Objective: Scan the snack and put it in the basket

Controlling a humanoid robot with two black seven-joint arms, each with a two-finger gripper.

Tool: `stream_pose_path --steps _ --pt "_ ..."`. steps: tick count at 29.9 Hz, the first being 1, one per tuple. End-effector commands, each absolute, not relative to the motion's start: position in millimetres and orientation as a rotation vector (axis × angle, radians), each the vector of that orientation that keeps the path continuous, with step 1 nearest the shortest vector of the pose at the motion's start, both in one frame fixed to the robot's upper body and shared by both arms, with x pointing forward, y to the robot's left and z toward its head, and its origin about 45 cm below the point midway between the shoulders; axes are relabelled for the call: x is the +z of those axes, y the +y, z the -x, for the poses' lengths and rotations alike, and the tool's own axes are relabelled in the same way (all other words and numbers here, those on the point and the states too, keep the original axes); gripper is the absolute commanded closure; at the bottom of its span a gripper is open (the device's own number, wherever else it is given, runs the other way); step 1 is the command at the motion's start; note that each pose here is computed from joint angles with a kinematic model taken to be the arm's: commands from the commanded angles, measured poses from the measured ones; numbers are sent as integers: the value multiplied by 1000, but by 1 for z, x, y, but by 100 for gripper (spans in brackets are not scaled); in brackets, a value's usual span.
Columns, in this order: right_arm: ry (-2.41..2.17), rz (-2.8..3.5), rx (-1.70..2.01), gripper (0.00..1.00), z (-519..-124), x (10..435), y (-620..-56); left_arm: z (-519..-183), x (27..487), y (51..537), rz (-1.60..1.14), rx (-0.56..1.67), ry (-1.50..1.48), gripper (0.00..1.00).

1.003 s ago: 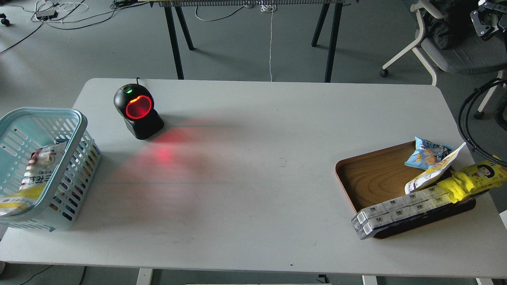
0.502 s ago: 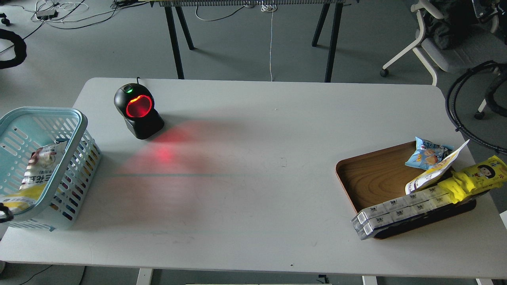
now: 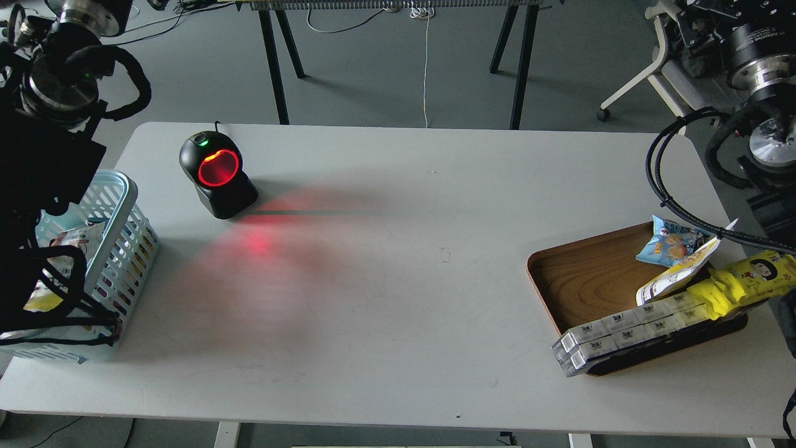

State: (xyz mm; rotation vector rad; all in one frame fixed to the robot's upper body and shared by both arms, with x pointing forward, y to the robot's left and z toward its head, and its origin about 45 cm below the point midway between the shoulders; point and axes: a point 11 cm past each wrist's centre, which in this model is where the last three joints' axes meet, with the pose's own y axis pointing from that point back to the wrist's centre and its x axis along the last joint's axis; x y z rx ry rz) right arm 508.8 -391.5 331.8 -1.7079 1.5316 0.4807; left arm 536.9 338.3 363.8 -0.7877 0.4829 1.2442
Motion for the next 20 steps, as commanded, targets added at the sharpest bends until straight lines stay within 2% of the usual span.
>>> stream_pose_path --steps 1,11,20 --pt "1503 1697 516 1 -511 324 -377 -534 345 332 766 1247 518 0" --pt "1522 1704 551 1 -508 306 -373 -518 280 315 744 1253 644 0" --pt "1490 1718 551 1 -511 313 -363 -511 276 305 873 1197 722 0"
